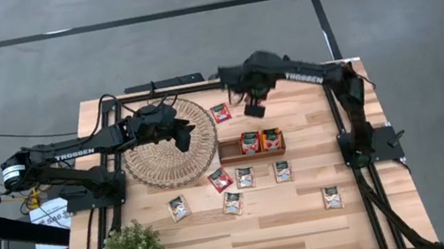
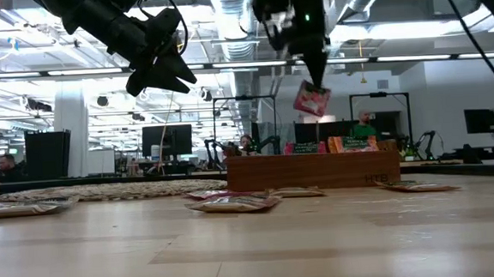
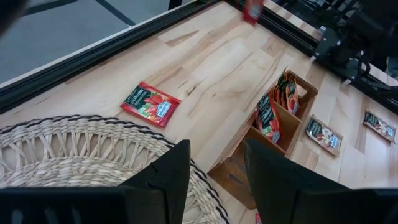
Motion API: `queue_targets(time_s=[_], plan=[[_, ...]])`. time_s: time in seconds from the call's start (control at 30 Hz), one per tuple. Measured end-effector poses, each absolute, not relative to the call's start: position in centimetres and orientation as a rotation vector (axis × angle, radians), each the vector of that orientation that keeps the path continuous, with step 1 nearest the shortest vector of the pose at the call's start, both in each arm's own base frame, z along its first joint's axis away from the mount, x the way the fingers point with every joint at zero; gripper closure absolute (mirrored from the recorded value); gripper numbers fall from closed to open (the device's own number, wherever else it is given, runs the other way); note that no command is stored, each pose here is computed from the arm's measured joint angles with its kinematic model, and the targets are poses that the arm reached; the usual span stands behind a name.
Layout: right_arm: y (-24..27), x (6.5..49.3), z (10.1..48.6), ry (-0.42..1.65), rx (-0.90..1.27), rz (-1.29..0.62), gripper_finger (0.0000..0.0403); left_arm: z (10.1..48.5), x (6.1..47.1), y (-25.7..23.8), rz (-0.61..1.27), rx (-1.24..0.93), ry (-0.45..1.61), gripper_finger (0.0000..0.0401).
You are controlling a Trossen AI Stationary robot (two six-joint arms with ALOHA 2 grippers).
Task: Pick & Place Tea
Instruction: Put the red tea bag into the middle section of the wooden organizer
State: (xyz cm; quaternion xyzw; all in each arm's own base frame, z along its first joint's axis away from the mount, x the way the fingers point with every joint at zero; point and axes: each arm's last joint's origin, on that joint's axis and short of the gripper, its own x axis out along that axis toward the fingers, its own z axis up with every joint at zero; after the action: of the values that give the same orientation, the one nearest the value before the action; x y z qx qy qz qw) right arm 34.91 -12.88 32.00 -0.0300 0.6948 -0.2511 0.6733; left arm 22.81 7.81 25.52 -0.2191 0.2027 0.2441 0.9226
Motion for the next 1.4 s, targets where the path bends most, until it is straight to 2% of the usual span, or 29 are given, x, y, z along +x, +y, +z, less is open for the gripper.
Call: queue_targets(time_s=[0.27, 0.53, 0.8, 1.0, 1.4], plan=[[-5.5, 37.2, 31.6, 1.542, -0.306, -0.401, 0.0403, 25.5, 22.8, 7.8, 0.501, -0.450, 0.416, 0.0259], [-2.3, 39.1, 28.6, 1.612, -0.388, -0.316, 0.0403, 25.5, 22.8, 7.8, 0.502, -0.450, 0.420, 0.0259], [-1.0, 40.6, 25.3, 1.703, -0.442, -0.224, 0.0403, 25.3, 22.7, 7.8, 0.504, -0.452, 0.438, 0.0259], [-0.8, 41.0, 24.0, 1.741, -0.363, -0.176, 0.0403, 25.2, 22.7, 7.7, 0.504, -0.455, 0.451, 0.0259], [-2.1, 40.9, 23.8, 1.752, -0.282, -0.176, 0.0403, 25.2, 22.6, 7.7, 0.506, -0.459, 0.453, 0.0259]])
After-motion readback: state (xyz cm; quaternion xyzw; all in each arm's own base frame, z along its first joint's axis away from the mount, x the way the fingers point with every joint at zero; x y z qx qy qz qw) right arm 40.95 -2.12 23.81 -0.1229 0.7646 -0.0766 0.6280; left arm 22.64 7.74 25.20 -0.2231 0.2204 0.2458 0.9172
